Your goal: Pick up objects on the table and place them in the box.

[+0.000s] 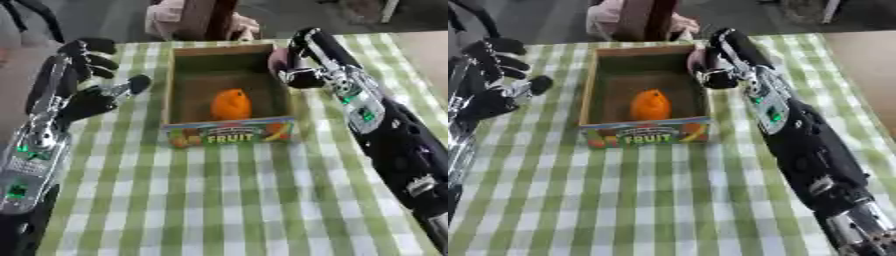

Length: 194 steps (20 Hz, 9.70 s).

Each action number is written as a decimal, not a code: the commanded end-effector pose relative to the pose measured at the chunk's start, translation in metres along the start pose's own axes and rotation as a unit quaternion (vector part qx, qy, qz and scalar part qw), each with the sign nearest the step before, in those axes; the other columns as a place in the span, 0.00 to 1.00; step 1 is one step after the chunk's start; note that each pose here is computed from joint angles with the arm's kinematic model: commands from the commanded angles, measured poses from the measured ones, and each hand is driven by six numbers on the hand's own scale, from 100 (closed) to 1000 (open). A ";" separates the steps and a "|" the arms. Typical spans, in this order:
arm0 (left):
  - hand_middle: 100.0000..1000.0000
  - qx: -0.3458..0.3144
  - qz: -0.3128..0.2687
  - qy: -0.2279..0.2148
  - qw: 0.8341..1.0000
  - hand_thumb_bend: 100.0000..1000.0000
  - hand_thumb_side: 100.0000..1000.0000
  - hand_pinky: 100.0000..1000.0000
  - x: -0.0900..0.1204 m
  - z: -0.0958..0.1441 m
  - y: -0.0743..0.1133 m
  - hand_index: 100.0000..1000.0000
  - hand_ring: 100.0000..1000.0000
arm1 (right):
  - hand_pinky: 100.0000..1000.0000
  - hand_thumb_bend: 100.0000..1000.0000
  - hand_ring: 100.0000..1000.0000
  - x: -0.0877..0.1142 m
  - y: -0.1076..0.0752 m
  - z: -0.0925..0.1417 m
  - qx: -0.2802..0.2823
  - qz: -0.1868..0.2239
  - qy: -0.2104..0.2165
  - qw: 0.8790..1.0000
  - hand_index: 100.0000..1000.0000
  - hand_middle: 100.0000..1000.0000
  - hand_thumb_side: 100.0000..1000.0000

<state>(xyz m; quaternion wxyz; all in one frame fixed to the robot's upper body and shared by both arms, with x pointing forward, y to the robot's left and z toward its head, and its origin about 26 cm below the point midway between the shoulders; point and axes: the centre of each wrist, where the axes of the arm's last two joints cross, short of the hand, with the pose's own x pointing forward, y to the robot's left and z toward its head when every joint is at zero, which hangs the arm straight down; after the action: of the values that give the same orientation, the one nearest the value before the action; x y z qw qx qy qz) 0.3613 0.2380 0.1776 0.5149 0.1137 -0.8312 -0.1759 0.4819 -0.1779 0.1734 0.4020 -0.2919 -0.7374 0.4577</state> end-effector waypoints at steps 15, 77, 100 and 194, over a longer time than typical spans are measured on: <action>0.62 -0.002 0.000 -0.019 1.000 0.84 0.26 0.59 0.009 -0.004 0.002 0.69 0.58 | 0.62 0.13 0.61 0.059 -0.027 -0.019 -0.005 0.074 -0.134 0.988 0.33 0.52 0.00; 0.62 0.008 -0.006 -0.006 1.000 0.83 0.27 0.59 0.003 -0.001 0.007 0.69 0.58 | 0.62 0.41 0.63 -0.067 -0.029 0.030 -0.025 0.075 0.127 0.989 0.74 0.56 0.10; 0.62 0.010 -0.008 -0.007 1.000 0.83 0.27 0.59 0.004 -0.001 0.009 0.69 0.59 | 0.62 0.39 0.62 -0.103 -0.030 0.055 -0.033 0.072 0.213 0.974 0.71 0.55 0.05; 0.62 -0.012 0.012 -0.022 1.000 0.83 0.27 0.59 0.012 -0.006 -0.004 0.69 0.59 | 0.61 0.32 0.60 0.071 0.039 -0.031 0.038 0.079 -0.061 0.994 0.66 0.52 0.00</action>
<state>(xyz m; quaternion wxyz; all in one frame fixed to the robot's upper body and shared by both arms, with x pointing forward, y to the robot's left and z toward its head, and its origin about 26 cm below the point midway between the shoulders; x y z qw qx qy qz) 0.3626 0.2284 0.1803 0.5109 0.0932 -0.8350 -0.1818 0.4729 -0.0890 0.1575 0.3378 -0.2933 -0.7122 0.5410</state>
